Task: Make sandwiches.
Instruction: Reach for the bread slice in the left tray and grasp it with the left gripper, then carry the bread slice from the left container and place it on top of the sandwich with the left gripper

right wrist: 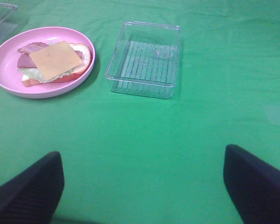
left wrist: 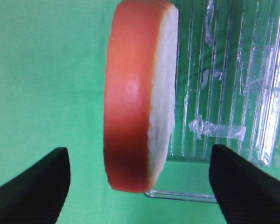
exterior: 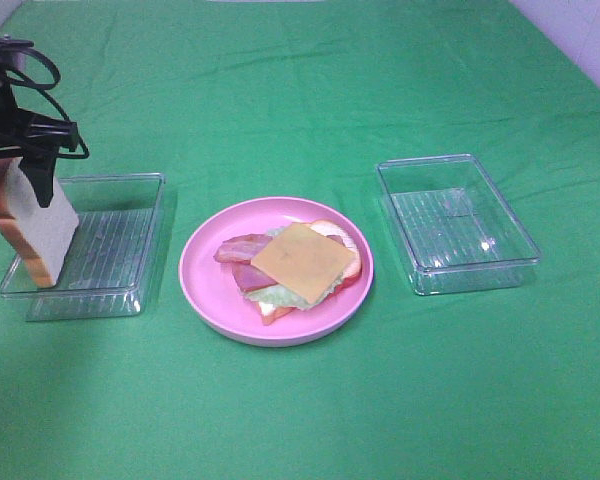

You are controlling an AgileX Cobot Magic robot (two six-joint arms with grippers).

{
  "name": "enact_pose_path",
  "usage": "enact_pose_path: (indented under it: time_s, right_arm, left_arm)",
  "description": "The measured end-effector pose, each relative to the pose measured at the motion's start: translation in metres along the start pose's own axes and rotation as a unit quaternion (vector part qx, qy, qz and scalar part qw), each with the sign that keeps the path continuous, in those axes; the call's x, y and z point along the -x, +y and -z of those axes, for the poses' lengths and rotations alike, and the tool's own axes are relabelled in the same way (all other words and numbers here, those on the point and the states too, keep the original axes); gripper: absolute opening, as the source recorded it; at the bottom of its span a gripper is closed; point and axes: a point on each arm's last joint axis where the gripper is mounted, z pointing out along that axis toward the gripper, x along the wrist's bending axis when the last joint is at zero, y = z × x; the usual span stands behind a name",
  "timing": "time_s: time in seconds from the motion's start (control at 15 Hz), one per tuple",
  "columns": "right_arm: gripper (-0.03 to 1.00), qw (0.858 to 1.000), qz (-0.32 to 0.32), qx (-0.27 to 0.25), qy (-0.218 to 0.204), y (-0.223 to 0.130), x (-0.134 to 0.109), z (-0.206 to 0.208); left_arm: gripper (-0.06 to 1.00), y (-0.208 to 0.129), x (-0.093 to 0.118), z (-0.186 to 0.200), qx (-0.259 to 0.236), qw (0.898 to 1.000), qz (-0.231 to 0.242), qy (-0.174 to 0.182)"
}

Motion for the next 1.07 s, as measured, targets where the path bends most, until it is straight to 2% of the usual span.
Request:
enact_pose_path:
  time_s: [0.13,0.2,0.27,0.33,0.4,0.6,0.8,0.93,1.07]
  right_arm:
    - [0.87,1.0,0.0,0.0,0.0,0.0,0.0,0.0]
    - [0.87,1.0,0.0,0.0,0.0,0.0,0.0,0.0]
    - [0.87,1.0,0.0,0.0,0.0,0.0,0.0,0.0]
    - [0.87,1.0,0.0,0.0,0.0,0.0,0.0,0.0]
    - [0.87,1.0,0.0,0.0,0.0,0.0,0.0,0.0]
    - [0.87,1.0,0.0,0.0,0.0,0.0,0.0,0.0]
    - [0.87,1.0,0.0,0.0,0.0,0.0,0.0,0.0]
    - [0.87,1.0,0.0,0.0,0.0,0.0,0.0,0.0]
    - [0.87,1.0,0.0,0.0,0.0,0.0,0.0,0.0]
  left_arm:
    - [0.67,0.002,0.002,-0.008,-0.001,1.0,-0.001,0.0]
    - [0.54,0.002,0.002,-0.008,-0.002,1.0,-0.001,0.0]
    - [0.32,0.003,0.002,-0.008,0.001,1.0,-0.001,0.0]
    - [0.32,0.003,0.002,-0.008,0.001,1.0,-0.001,0.0]
    - [0.22,0.003,0.002,-0.008,0.002,1.0,-0.001,-0.001]
    - [0.21,0.003,0.002,-0.008,0.001,1.0,0.0,-0.004]
    - [0.21,0.002,0.005,-0.004,0.007,1.0,0.01,-0.024]
    - [0.21,0.0,0.012,0.032,0.054,0.993,0.038,-0.101]
    - [0.21,-0.004,0.021,0.053,0.075,0.981,0.035,-0.175]
